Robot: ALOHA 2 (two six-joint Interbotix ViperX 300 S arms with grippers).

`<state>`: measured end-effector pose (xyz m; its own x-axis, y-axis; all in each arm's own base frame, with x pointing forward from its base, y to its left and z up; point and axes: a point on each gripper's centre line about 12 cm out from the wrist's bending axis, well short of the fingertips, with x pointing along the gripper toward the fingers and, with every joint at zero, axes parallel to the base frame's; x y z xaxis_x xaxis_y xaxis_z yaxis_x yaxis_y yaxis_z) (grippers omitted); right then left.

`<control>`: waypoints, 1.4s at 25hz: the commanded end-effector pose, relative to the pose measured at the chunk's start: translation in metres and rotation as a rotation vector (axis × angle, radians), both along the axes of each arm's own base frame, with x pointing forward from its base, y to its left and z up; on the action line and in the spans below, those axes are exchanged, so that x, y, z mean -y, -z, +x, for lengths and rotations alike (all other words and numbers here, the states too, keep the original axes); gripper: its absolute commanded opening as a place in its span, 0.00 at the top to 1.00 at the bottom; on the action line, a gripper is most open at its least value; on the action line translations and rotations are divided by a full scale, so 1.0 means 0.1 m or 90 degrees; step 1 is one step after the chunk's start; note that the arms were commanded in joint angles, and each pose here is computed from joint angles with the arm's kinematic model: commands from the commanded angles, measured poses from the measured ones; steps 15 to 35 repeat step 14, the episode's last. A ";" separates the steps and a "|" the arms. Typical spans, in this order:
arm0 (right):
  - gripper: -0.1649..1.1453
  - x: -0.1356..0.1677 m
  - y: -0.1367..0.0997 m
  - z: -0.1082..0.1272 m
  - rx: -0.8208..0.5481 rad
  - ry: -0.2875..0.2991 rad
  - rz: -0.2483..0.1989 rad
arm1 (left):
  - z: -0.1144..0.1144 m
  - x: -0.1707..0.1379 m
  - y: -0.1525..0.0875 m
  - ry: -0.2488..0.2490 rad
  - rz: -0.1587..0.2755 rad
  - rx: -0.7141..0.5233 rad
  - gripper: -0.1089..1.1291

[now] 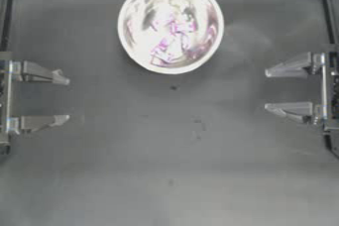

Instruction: Put candies in bowl

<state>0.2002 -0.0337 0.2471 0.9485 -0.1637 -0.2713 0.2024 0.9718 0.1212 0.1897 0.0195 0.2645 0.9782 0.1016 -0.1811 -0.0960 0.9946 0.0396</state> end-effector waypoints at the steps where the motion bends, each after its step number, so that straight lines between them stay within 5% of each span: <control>1: 0.13 0.00 -0.02 0.01 0.007 -0.003 0.003 | 0.00 0.00 -0.01 0.001 -0.001 0.004 0.12; 35: 0.13 -0.02 -0.05 -0.06 0.031 -0.004 0.011 | -0.06 0.01 0.00 0.000 -0.003 0.013 0.12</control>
